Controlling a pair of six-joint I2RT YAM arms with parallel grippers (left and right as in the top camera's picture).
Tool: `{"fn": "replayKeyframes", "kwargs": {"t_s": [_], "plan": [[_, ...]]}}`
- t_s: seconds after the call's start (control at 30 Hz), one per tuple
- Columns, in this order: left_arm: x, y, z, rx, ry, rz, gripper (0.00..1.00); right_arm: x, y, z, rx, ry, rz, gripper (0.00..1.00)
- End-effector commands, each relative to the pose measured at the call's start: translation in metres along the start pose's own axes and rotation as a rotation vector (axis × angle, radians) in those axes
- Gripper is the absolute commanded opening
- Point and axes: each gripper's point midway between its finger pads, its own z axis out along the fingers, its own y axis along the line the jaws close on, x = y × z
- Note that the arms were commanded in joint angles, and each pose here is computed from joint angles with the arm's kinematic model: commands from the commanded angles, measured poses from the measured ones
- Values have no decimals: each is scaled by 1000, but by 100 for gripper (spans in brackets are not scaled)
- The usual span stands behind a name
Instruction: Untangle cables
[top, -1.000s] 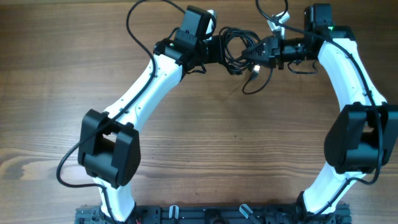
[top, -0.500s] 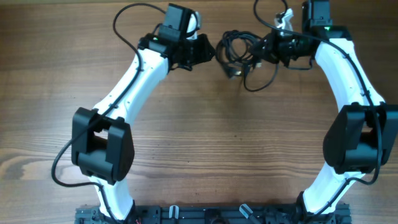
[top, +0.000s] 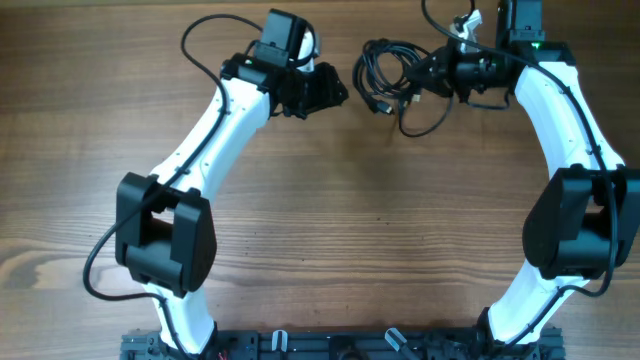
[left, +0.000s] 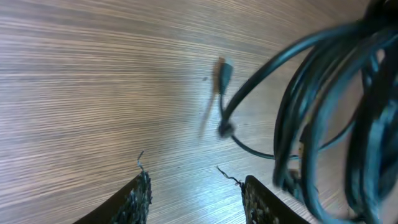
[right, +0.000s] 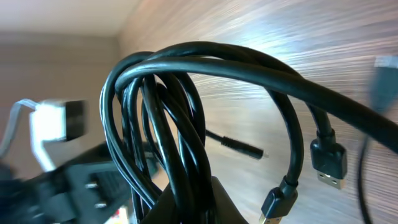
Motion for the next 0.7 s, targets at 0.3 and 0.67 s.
{"fn": "replayKeyframes", "kwargs": {"t_s": [0.3, 0.67], "plan": [[-22, -63, -35, 264, -93, 191, 48, 4, 71, -13, -340, 90, -31, 4], [-18, -97, -94, 359, -184, 477, 68, -8, 103, -29, -515, 150, -62, 4]]}}
